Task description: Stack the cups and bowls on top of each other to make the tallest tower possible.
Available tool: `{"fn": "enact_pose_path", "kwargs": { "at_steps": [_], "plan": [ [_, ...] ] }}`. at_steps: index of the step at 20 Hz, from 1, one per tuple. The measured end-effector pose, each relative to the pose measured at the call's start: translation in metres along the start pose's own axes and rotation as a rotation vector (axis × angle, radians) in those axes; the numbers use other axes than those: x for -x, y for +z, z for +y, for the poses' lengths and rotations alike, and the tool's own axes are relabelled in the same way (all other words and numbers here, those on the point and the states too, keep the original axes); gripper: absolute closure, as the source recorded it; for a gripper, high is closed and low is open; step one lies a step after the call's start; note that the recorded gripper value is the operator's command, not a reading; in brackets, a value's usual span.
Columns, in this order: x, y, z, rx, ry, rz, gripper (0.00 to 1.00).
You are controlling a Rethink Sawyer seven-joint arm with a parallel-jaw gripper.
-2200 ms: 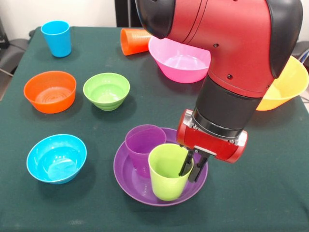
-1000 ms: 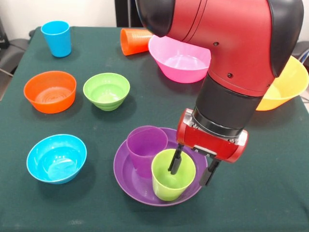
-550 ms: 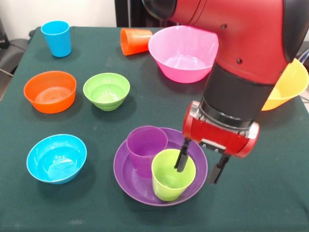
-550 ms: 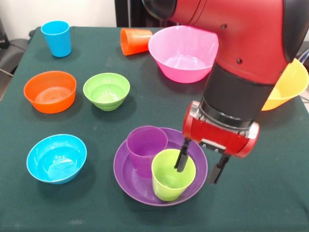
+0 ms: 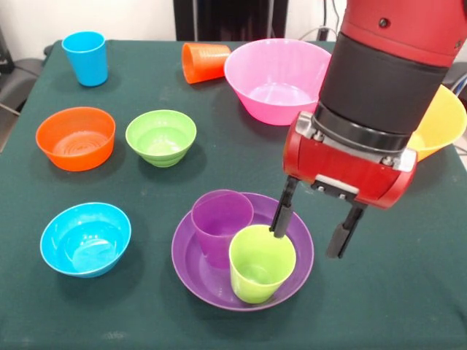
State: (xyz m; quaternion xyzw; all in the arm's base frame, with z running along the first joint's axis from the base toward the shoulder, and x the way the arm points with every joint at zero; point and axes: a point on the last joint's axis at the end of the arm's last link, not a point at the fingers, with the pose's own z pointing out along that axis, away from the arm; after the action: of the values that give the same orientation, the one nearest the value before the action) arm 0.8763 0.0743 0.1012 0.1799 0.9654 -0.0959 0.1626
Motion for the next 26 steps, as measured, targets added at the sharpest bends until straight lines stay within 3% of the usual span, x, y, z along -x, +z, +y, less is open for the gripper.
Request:
{"fn": "enact_pose_path", "kwargs": {
  "at_steps": [11, 26],
  "plan": [
    [0.002, -0.002, 0.0, 0.004, 0.004, -0.001, 0.0],
    [-0.013, 0.029, 0.003, 0.007, -0.007, -0.012, 0.0]
  ]
}}
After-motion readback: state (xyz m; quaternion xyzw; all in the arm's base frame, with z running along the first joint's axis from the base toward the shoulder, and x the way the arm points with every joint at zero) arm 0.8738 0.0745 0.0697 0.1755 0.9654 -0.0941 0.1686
